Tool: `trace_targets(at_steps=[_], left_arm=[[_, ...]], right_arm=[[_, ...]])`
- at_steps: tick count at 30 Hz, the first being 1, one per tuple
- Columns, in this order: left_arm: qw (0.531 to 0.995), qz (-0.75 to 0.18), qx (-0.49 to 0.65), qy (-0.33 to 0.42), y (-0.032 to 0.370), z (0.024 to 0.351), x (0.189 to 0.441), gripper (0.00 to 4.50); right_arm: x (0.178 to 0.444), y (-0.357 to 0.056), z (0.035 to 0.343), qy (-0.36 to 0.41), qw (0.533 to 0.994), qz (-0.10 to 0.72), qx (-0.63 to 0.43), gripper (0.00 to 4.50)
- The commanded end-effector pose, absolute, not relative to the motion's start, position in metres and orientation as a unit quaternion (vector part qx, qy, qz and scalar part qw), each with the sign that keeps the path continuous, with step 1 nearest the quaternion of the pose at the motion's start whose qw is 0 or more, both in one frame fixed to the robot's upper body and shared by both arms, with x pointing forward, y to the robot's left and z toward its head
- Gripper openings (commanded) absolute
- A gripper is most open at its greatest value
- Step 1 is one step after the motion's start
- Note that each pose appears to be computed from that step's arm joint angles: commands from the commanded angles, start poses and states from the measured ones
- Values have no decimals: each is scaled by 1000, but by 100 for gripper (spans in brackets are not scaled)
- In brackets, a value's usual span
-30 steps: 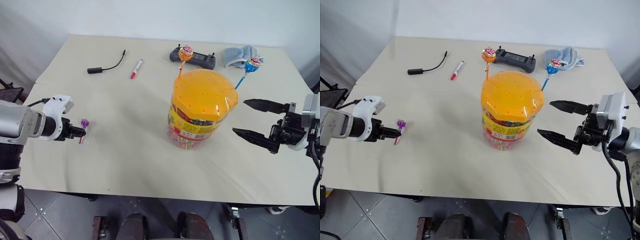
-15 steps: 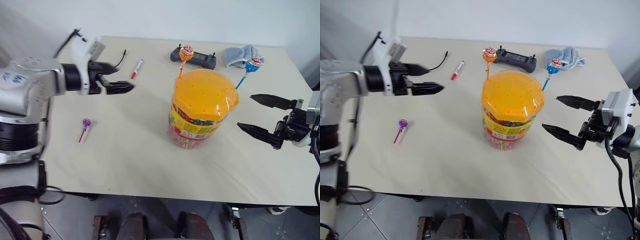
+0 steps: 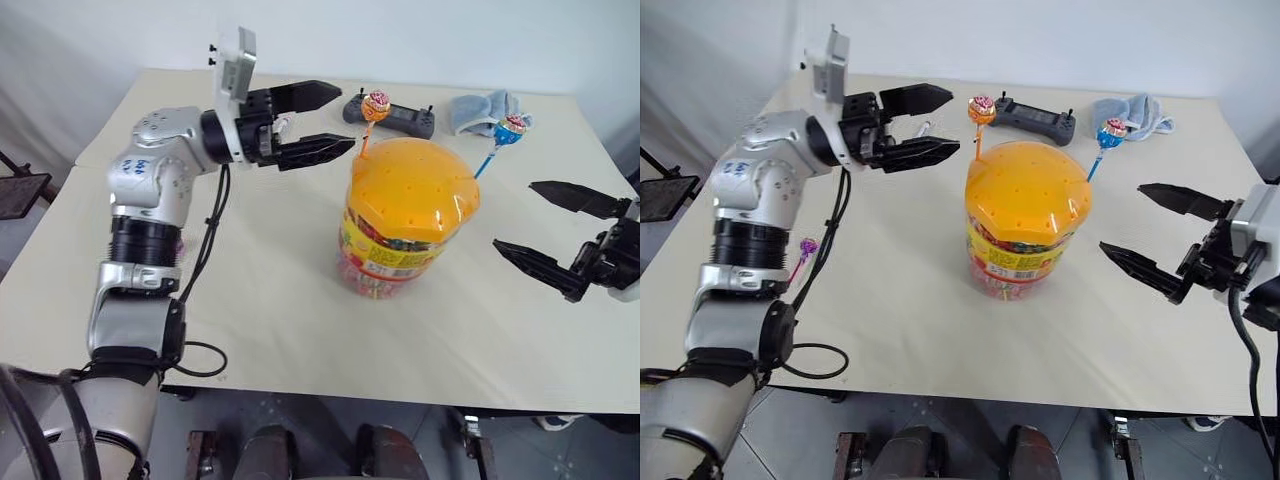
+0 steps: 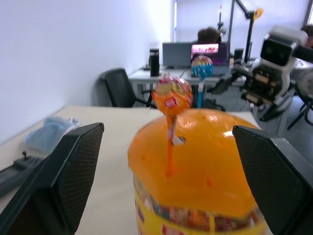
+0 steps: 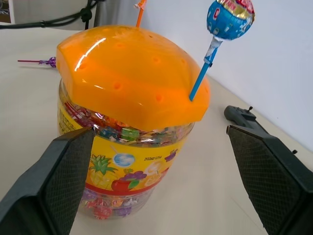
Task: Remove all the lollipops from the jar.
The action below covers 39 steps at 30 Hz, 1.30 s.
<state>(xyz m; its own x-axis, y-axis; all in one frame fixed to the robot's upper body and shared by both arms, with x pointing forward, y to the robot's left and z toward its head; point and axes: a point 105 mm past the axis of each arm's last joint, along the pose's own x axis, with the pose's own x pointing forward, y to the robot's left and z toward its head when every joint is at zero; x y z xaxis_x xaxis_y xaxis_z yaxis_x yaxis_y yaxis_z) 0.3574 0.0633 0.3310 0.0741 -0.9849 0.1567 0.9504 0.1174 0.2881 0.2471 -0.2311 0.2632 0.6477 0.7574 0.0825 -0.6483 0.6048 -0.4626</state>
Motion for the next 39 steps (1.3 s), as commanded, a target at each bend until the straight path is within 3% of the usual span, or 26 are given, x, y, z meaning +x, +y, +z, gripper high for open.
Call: trace_targets(at_steps=[1,14,20,24,26,31,35,39], left_arm=[[710,-678,64,-178,53,340,355,406],[695,-696,76,-164,33,337,362,2],[698,-680,54,-217,41,378,359,2],[723,-643,49,-246,54,408,360,2],[784,-587,72,-187,67,408,376,2],[860,-495,123,-27,110,377,395,2],[883,-441,125,103,154,329,394,2],[883,-383,114,248,197,264,372,2]], right_arm=[[238,-232,274,-161,886,382,-208,450],[236,-231,272,-168,892,367,-204,450],[240,-231,273,-171,891,368,-203,450],[242,-231,273,-171,890,370,-203,450],[243,-231,273,-171,889,373,-203,450],[246,-230,274,-168,887,380,-201,450],[249,-231,274,-164,885,386,-201,450],[256,-231,275,-160,882,395,-201,450]])
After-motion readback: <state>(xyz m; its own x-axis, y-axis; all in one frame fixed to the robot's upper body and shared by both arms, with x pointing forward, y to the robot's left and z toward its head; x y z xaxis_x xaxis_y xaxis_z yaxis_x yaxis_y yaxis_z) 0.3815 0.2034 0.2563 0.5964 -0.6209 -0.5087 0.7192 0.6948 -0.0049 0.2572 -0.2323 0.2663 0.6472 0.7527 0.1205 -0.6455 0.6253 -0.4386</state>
